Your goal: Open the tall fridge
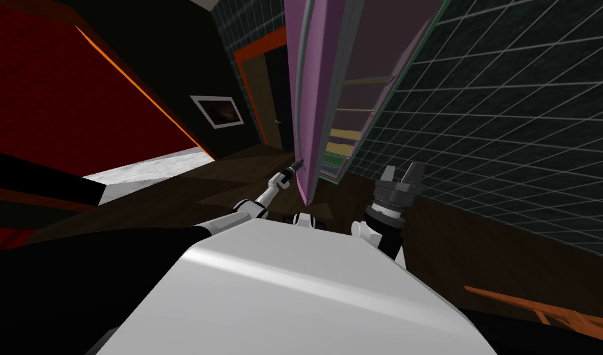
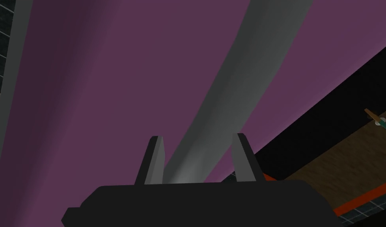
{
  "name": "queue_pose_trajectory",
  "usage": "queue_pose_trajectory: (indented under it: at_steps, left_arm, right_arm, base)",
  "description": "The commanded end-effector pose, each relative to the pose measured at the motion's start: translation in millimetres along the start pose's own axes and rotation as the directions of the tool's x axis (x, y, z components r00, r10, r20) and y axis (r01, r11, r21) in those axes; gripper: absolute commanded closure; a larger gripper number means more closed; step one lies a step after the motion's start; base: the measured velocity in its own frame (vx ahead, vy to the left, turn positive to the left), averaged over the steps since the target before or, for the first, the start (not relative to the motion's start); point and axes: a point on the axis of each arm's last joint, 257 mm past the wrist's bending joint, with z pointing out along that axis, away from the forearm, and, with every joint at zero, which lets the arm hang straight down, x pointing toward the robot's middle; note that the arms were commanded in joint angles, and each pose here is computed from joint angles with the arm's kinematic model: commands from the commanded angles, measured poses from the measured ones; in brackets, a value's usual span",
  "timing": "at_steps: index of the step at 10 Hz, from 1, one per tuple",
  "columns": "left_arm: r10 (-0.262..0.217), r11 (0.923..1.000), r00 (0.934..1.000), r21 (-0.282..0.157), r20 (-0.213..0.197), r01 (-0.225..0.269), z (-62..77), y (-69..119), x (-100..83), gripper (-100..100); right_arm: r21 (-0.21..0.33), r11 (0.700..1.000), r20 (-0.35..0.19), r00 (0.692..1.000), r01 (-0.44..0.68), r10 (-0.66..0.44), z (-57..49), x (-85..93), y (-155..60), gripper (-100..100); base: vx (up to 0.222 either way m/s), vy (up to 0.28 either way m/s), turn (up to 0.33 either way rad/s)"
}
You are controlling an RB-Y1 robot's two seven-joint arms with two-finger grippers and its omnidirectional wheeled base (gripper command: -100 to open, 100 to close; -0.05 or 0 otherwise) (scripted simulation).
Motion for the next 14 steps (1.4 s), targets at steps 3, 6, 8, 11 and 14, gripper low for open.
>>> queue_pose_trajectory:
  at_steps: [3,6,8,11,14]
  left_arm:
    - [-0.003,0.9981,0.9996,0.062,-0.028,0.005,-0.3,-16.6,3.5,100]
    - [-0.005,0.9941,0.9984,0.108,-0.057,0.011,-1.8,-28.4,9.4,100]
    - [-0.006,0.9914,0.9973,0.13,-0.073,0.015,-3.0,-34.0,12.6,100]
    - [-0.006,0.9883,0.996,0.151,-0.09,0.02,-4.4,-39.4,16.2,100]
    - [-0.001,0.9853,0.9932,0.17,-0.116,0.021,-8.6,-48.5,27.0,-100]
  right_arm:
    - [0.0,1.0,0.0,1.0,0.0,0.0,0.0,0.0,0,0]
    - [0.0,1.0,0.0,1.0,0.0,0.0,0.0,0.0,0,0]
    - [0.0,1.0,0.0,1.0,0.0,0.0,-0.1,0.0,0,0]
    - [0.0,1.0,0.0,1.0,0.0,0.0,0.0,0.0,0,0]
    - [0.0,1.0,0.0,1.0,0.0,0.0,-0.1,-0.1,0,0]
  base:
    - [0.001,0.282,-0.053]
    - [-0.005,0.282,-0.06]
    - [0.003,0.252,-0.051]
    - [-0.005,0.261,-0.055]
    - [0.024,0.111,0.028]
